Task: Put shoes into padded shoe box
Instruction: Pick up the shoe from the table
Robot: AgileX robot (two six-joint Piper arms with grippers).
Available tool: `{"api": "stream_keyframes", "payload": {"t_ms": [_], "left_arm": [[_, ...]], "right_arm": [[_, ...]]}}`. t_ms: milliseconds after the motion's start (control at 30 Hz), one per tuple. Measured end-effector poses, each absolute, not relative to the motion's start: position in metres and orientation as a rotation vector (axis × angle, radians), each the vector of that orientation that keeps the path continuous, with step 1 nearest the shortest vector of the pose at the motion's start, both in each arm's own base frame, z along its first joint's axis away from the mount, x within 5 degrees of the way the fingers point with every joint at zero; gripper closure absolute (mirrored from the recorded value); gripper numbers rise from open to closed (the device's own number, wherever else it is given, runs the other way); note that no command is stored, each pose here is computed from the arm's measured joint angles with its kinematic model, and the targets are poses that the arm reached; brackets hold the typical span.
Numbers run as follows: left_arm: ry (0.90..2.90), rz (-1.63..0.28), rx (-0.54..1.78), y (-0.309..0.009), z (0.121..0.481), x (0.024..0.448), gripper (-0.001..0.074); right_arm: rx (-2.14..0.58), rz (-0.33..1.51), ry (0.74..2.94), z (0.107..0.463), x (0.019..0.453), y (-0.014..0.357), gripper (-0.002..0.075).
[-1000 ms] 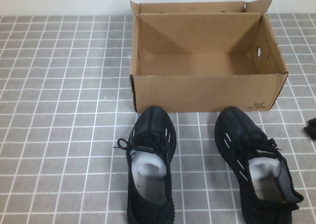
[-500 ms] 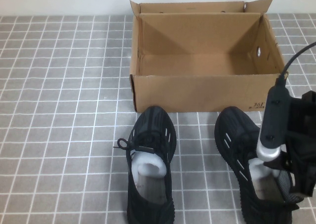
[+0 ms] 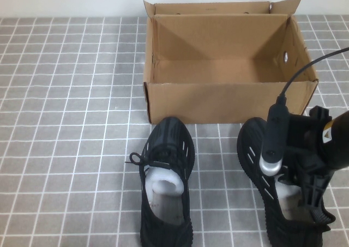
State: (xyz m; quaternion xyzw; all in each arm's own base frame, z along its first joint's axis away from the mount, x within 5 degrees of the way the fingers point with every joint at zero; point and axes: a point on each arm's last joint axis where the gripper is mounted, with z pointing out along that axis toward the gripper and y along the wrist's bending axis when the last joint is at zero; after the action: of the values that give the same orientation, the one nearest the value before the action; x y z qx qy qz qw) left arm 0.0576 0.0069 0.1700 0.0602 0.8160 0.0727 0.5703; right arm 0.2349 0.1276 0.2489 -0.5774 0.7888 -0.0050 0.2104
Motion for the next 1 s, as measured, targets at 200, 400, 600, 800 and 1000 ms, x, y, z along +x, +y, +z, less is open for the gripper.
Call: {"api": "stream_keyframes", "payload": {"t_ms": [200, 400, 600, 800, 1000], "left_arm": [[1.927, 0.164, 0.132, 0.007, 0.169, 0.057, 0.0735], [1.929, 0.164, 0.132, 0.007, 0.169, 0.057, 0.0735], [1.929, 0.164, 0.132, 0.007, 0.169, 0.057, 0.0735], [1.929, 0.164, 0.132, 0.007, 0.169, 0.057, 0.0735], [1.929, 0.164, 0.132, 0.007, 0.169, 0.057, 0.0735]], "right_arm": [[-1.575, -0.036, 2.207, 0.244, 0.241, 0.128, 0.0536], [-1.501, -0.029, 2.258, 0.247, 0.242, 0.128, 0.0705], [-1.406, 0.000, 2.341, 0.273, 0.248, 0.132, 0.0712], [-1.222, 0.058, 2.452, 0.323, 0.253, 0.135, 0.0713], [-1.020, 0.182, 2.476, 0.376, 0.251, 0.140, 0.0713]]}}
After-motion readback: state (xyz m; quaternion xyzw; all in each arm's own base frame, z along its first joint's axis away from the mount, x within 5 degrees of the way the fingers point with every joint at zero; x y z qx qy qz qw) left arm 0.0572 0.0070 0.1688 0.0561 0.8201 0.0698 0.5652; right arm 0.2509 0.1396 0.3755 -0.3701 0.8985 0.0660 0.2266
